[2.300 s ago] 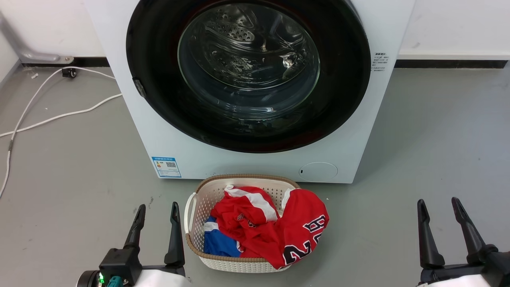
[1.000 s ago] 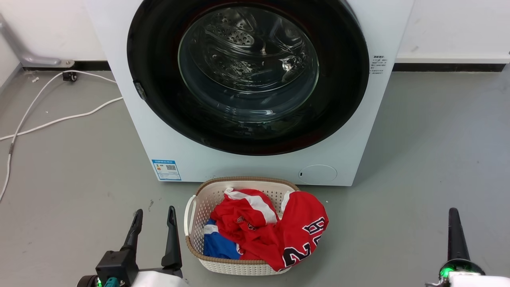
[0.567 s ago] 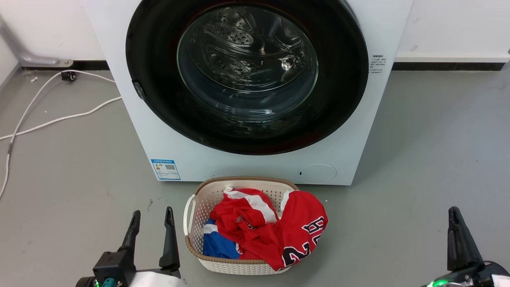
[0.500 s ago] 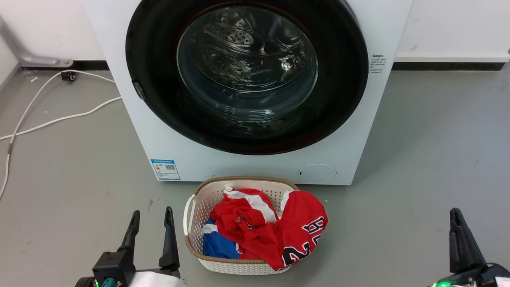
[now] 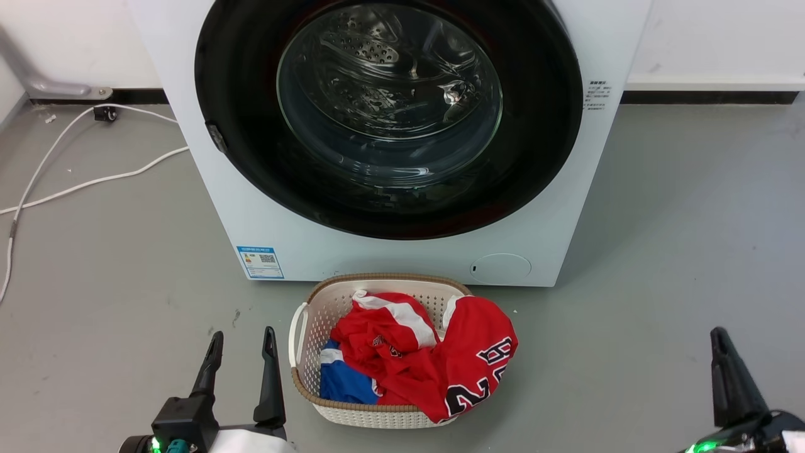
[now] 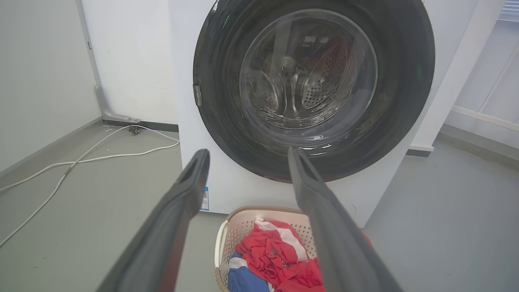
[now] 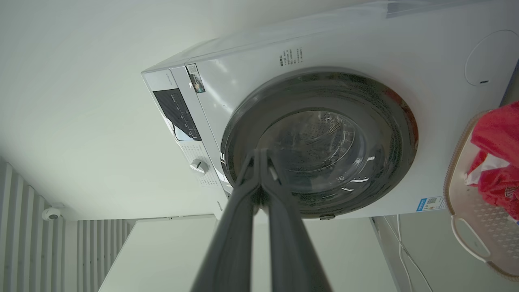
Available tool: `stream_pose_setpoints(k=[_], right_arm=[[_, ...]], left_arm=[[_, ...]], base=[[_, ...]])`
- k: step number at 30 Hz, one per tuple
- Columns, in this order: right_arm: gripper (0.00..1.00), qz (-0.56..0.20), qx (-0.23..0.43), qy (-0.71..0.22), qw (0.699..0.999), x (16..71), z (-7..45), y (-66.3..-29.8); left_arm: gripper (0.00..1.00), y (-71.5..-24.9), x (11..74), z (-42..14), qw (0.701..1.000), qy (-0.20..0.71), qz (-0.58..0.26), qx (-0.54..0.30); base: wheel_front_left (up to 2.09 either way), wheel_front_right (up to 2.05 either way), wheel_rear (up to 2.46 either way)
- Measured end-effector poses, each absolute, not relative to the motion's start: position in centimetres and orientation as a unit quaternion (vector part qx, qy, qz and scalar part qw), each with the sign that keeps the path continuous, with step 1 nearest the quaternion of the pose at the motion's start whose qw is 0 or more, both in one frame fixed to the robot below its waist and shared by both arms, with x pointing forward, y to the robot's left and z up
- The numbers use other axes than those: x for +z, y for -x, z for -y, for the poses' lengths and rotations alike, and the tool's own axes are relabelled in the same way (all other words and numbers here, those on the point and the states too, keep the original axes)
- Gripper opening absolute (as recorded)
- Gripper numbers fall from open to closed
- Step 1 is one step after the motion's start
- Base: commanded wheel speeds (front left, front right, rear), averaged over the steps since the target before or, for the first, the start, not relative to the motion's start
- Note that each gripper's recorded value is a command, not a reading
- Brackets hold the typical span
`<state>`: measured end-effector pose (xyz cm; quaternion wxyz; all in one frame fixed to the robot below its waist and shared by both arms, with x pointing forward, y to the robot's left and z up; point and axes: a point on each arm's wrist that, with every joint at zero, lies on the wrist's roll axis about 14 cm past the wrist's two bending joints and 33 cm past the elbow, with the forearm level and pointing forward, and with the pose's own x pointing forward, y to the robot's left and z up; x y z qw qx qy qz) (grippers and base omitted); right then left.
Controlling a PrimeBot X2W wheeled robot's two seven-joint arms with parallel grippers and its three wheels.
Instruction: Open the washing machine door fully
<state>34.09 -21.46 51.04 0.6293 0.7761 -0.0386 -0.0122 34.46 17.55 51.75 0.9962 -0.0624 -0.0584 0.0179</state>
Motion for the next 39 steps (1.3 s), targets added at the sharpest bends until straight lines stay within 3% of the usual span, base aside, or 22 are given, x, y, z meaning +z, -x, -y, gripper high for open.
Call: stream_pose_setpoints(k=[10,22,31,39], right_arm=[[0.00,0.073,-0.001,-0.745,0.663,53.3,25.3,-39.5],[0.00,0.057,0.032,-0.680,0.730,55.7,27.8,-52.2],[0.00,-0.006,0.078,-0.627,0.775,54.4,25.0,-60.9],[0.00,-0.090,0.122,-0.559,0.815,51.2,20.8,-66.0]], left_arm=[[1.00,-36.2,52.1,-17.1,0.997,0.048,0.064,0.009],[1.00,-42.2,51.1,-16.5,0.998,0.030,0.061,-0.012],[1.00,-45.8,46.9,-16.6,0.999,0.026,0.021,-0.013],[1.00,-47.6,43.5,-17.1,1.000,0.023,-0.009,-0.007]], base=[[0.00,0.00,0.00],[0.00,0.00,0.00],[0.00,0.00,0.00],[0.00,0.00,0.00]])
